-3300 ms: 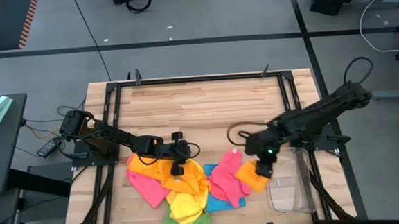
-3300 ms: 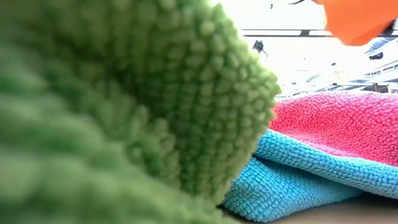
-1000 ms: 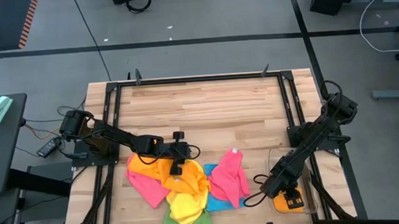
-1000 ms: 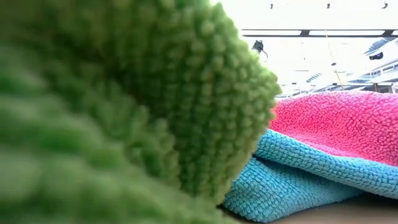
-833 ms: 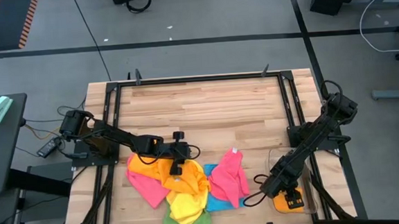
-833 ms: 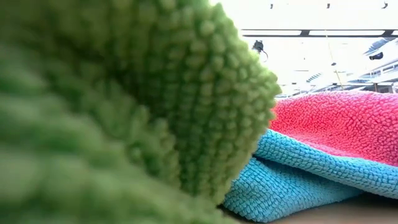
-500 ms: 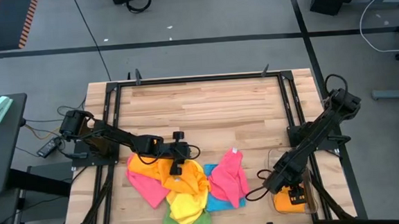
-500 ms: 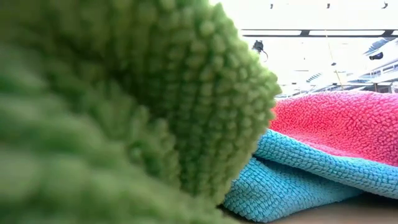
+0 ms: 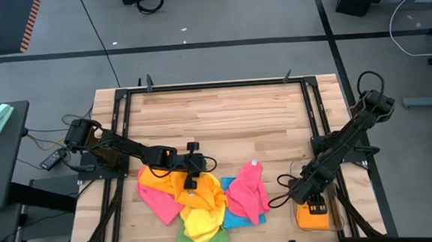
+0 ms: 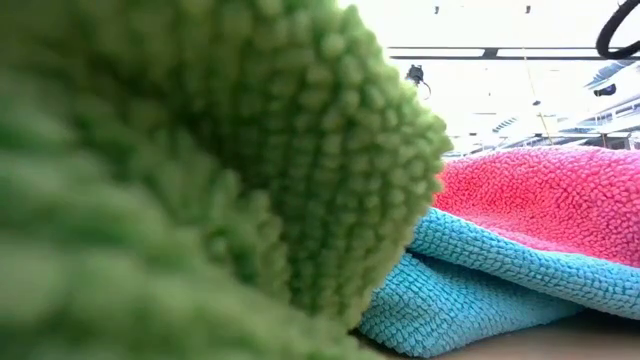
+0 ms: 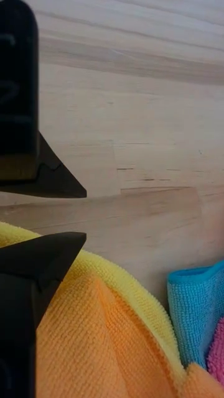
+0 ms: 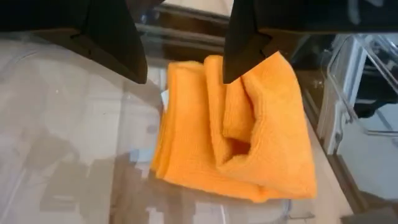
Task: Fold microfiber towels
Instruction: Put the folded orange towel into the transparent bin
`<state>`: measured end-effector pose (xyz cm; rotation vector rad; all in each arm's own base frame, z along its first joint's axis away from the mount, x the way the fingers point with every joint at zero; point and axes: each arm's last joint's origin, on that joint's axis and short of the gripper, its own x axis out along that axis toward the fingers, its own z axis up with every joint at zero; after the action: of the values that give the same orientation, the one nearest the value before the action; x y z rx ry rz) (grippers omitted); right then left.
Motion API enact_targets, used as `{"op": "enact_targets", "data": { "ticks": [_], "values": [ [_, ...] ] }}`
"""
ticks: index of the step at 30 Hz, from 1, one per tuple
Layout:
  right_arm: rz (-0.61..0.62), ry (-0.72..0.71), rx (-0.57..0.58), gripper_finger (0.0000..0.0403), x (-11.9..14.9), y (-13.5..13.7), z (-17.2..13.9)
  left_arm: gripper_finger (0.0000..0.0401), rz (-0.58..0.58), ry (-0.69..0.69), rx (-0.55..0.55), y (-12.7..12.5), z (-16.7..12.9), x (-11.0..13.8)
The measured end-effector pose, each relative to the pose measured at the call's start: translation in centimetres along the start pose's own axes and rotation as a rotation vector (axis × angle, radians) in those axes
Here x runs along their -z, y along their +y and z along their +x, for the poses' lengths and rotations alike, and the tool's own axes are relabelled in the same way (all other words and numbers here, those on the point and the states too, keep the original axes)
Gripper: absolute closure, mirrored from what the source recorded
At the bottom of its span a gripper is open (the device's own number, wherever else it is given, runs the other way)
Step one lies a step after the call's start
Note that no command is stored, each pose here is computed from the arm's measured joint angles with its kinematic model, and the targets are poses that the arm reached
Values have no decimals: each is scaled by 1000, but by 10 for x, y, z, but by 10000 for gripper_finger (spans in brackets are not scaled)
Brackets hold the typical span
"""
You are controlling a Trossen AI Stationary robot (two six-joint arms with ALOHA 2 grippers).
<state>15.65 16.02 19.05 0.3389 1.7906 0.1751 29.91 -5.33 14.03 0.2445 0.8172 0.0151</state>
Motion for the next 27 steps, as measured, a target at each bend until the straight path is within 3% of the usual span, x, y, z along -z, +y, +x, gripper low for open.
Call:
{"op": "enact_targets", "data": {
  "ticks": [5,10,22,27],
  "values": [
    [77,42,-80,186,-3,3,-3,294,0,0,0,0,0,0],
    [57,-46,-176,186,-11,14,-4,294,1,1,0,0,0,0],
    [-51,7,-124,236,-23,17,22,294,6,28,2,0,0,3],
    [-61,12,-124,291,-24,18,24,294,2,28,2,0,0,3]
  ]
}}
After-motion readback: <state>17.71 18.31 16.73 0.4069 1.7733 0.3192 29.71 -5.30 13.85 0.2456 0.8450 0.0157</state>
